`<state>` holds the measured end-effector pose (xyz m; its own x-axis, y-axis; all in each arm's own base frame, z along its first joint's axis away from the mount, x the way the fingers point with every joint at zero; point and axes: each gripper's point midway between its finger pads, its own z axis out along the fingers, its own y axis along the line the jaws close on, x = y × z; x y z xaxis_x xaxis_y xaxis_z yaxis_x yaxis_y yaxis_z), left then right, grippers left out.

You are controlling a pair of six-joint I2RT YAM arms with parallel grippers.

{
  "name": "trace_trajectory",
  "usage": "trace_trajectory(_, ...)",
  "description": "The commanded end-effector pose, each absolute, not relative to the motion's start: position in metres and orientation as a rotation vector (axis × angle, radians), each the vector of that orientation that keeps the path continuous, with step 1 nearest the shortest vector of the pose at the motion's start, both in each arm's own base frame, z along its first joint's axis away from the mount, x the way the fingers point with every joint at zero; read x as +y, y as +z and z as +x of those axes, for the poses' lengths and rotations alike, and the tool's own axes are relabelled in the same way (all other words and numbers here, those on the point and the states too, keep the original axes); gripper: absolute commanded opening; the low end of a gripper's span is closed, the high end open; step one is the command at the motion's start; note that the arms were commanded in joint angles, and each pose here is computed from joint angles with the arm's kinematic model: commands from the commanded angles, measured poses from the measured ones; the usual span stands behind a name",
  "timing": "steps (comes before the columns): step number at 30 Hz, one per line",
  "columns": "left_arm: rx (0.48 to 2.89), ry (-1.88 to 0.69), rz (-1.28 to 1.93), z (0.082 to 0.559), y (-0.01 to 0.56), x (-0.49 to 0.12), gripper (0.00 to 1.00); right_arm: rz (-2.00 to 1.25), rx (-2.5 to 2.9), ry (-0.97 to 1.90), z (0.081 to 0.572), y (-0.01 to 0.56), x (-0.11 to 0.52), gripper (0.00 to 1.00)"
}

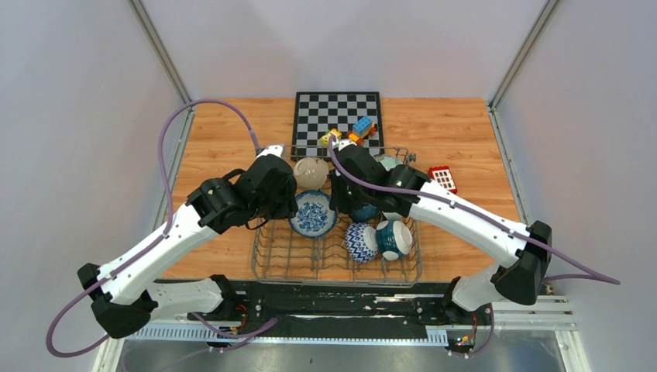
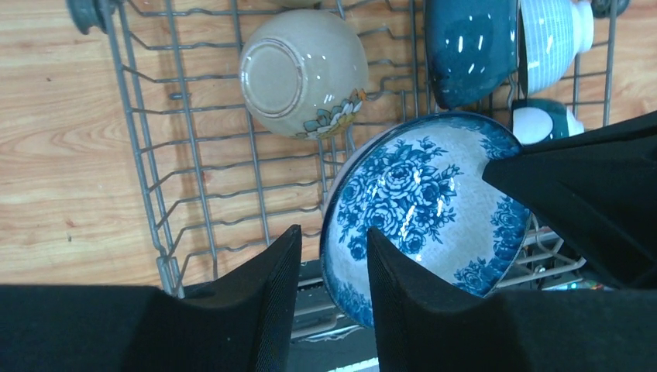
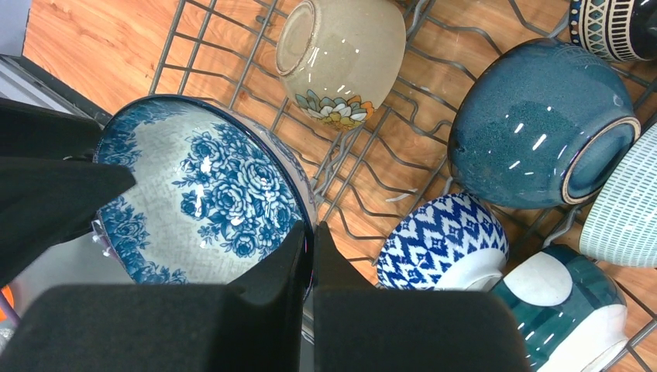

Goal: Unload the bowls from the dish rack
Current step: Place the bowl at the center of the board.

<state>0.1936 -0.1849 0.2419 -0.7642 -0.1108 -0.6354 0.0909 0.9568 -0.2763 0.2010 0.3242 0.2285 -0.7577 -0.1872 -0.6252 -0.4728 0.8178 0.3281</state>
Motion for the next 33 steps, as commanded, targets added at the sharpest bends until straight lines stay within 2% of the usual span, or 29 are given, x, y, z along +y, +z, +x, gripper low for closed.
trace_trajectory(1, 2.444, -0.43, 0.091, 0.192, 0.239, -0.199, 0.38, -0.513, 2.368, 0.697, 0.197, 0.249, 0.335, 0.0)
trace_trajectory(8, 2.453, -0.409, 0.121, 0.19, 0.233, -0.197, 0.34, -0.528, 2.367, 0.681, 0.197, 0.248, 0.334, 0.0)
trace_trajectory(13, 2.469, -0.398, 0.13, 0.189, 0.225, -0.196, 0.21, -0.532, 2.37, 0.682, 0.196, 0.245, 0.333, 0.0)
trace_trajectory(21, 2.462, -0.401, 0.131, 0.191, 0.225, -0.198, 0.12, -0.536, 2.369, 0.687, 0.195, 0.244, 0.334, 0.0)
trace_trajectory(24, 2.461, -0.398, 0.133, 0.191, 0.224, -0.198, 0.0, -0.534, 2.37, 0.694, 0.194, 0.244, 0.335, 0.0)
trace_trajectory(26, 2.459, -0.399, 0.13, 0.192, 0.224, -0.198, 0.0, -0.542, 2.371, 0.707, 0.192, 0.244, 0.336, 0.0)
trace_trajectory(28, 2.452, -0.405, 0.125, 0.192, 0.225, -0.198, 0.0, -0.546, 2.363, 0.716, 0.191, 0.246, 0.336, 0.06)
trace_trajectory(31, 2.433, -0.404, 0.115, 0.194, 0.228, -0.197, 0.0, -0.588, 2.352, 0.774, 0.184, 0.25, 0.34, 0.34)
trace_trajectory(33, 2.407, -0.392, 0.097, 0.197, 0.234, -0.193, 0.0, -0.605, 2.335, 0.78, 0.183, 0.255, 0.339, 0.49)
